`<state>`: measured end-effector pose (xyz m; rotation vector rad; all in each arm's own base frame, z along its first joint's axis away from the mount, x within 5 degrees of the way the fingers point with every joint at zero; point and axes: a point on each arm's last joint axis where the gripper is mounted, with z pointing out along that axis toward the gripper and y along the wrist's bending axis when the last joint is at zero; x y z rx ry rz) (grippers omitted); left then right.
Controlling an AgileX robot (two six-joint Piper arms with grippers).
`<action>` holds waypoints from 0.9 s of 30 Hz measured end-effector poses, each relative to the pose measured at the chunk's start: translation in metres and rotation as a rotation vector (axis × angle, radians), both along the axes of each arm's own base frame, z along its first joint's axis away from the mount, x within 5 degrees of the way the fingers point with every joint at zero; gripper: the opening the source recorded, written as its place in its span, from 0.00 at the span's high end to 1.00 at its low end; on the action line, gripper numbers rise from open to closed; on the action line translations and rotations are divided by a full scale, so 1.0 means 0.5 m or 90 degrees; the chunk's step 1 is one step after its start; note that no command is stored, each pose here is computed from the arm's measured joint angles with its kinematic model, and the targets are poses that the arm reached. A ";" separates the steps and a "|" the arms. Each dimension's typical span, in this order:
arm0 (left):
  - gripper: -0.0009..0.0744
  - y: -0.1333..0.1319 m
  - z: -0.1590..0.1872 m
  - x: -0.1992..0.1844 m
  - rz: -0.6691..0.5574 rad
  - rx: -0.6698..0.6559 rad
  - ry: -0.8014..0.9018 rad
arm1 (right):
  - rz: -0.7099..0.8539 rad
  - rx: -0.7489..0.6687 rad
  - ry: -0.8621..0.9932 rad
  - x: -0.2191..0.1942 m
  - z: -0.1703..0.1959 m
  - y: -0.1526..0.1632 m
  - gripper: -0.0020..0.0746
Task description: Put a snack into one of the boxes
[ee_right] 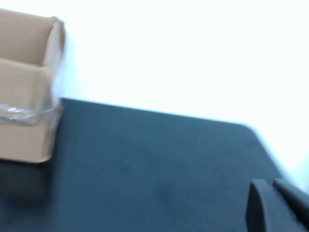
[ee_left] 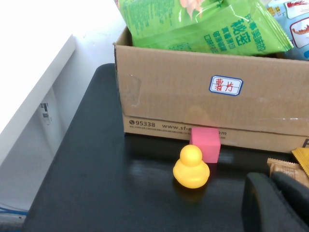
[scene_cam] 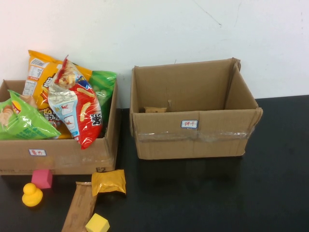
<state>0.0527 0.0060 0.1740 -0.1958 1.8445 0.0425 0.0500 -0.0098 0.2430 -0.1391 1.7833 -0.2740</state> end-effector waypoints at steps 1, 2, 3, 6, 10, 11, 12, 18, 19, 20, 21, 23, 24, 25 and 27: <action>0.99 0.000 0.000 0.000 0.000 0.000 0.000 | 0.007 0.019 0.005 0.003 -0.012 0.003 0.98; 0.99 0.000 0.000 0.000 0.000 0.000 0.000 | 0.013 0.034 0.011 0.005 -0.023 0.006 0.98; 0.99 0.000 0.000 0.000 0.000 0.000 0.000 | 0.023 0.053 0.019 0.008 -0.036 0.010 0.98; 0.99 0.000 0.000 0.000 0.000 0.000 0.000 | 0.039 0.076 0.037 0.007 -0.076 0.016 0.98; 0.99 0.000 0.000 0.000 0.000 0.000 0.000 | 0.039 0.075 0.057 0.004 -0.126 0.016 0.98; 0.99 0.000 0.000 0.000 0.000 0.000 0.000 | 0.037 0.079 0.064 0.005 -0.137 0.016 0.98; 0.99 0.000 0.000 0.000 0.000 0.000 0.000 | 0.036 0.085 0.069 0.005 -0.143 0.016 0.98; 0.99 0.000 0.000 0.000 0.000 0.000 0.000 | 0.041 0.104 0.076 0.004 -0.149 0.019 0.98; 0.99 0.000 0.000 0.000 0.000 0.000 0.000 | 0.044 0.106 0.076 0.004 -0.149 0.019 0.98; 0.99 0.000 0.000 0.000 0.000 0.000 0.000 | 0.044 0.110 0.076 0.004 -0.149 0.019 0.98; 0.99 0.000 0.000 0.000 0.000 0.000 0.000 | 0.044 0.111 0.076 0.004 -0.149 0.019 0.98; 0.99 0.000 0.000 0.000 0.000 0.000 0.000 | 0.046 0.111 0.076 0.004 -0.149 0.020 0.98; 0.99 0.000 0.000 0.000 0.000 0.000 0.000 | 0.046 0.111 0.076 0.004 -0.149 0.020 0.98; 0.99 0.000 0.000 0.000 0.000 0.000 0.000 | 0.045 0.112 0.076 0.004 -0.149 0.020 0.98; 0.99 0.000 0.000 0.000 0.000 0.000 0.000 | 0.045 0.112 0.076 0.004 -0.149 0.020 0.98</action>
